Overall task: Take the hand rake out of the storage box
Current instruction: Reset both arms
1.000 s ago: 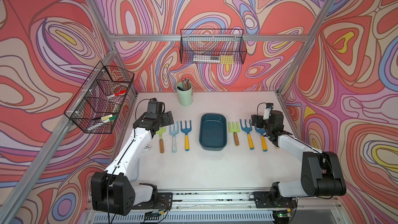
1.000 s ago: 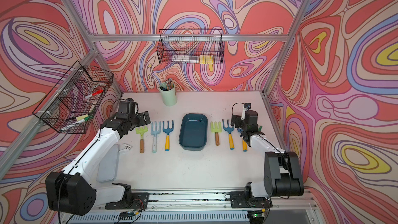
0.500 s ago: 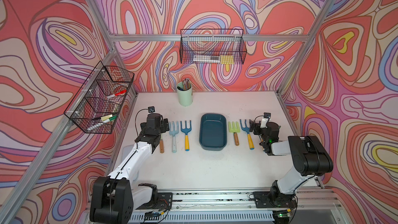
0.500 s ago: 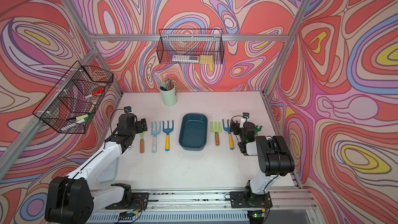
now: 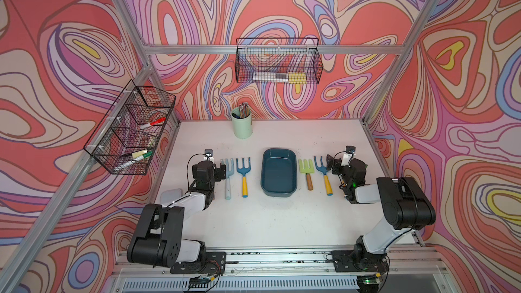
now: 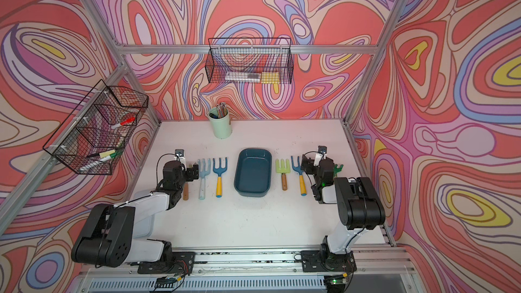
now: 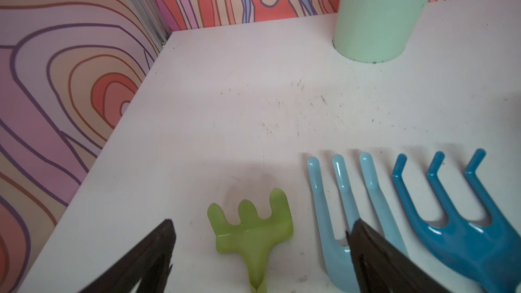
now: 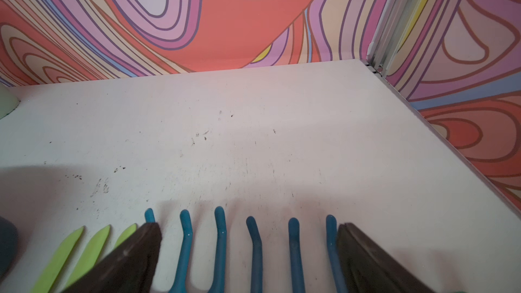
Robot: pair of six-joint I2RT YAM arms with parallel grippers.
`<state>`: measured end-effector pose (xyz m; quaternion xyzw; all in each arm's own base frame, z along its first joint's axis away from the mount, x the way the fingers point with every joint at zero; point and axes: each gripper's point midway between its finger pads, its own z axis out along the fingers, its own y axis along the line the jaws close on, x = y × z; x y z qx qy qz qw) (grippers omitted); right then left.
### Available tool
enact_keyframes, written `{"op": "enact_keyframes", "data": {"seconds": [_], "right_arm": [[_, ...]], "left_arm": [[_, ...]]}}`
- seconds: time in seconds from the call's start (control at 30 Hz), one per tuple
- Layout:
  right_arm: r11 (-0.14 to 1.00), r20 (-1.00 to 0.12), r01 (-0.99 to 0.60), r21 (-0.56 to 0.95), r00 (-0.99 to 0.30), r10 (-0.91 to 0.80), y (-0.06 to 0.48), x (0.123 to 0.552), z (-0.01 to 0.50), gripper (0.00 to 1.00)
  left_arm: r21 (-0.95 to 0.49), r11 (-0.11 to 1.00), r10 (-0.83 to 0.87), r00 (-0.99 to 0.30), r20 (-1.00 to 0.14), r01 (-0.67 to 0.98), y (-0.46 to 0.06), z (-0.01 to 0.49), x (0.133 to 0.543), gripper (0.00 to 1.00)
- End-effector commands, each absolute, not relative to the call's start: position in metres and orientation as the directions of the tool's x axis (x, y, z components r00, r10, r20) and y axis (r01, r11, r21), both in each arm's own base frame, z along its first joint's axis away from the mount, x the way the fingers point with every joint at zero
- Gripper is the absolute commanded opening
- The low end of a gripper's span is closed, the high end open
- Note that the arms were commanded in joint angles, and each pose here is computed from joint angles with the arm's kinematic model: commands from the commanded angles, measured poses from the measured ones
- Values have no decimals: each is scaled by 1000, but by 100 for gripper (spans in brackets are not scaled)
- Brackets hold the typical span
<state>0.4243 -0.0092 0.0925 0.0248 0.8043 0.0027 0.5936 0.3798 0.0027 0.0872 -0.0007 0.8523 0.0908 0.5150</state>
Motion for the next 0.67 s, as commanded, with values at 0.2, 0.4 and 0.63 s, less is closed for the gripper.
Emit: {"op": "enact_keyframes", "data": {"seconds": [0.2, 0.4, 0.63], "right_arm": [[999, -961, 35, 24, -276, 33, -10, 428, 97, 98], [999, -961, 35, 25, -275, 33, -10, 428, 98, 98], [999, -961, 33, 26, -275, 34, -9, 428, 97, 98]], "left_arm": [[106, 994, 95, -336, -937, -15, -4, 92, 392, 99], [105, 994, 92, -346, -934, -20, -2, 91, 391, 99], [105, 994, 85, -340, -937, -41, 1, 91, 391, 99]]}}
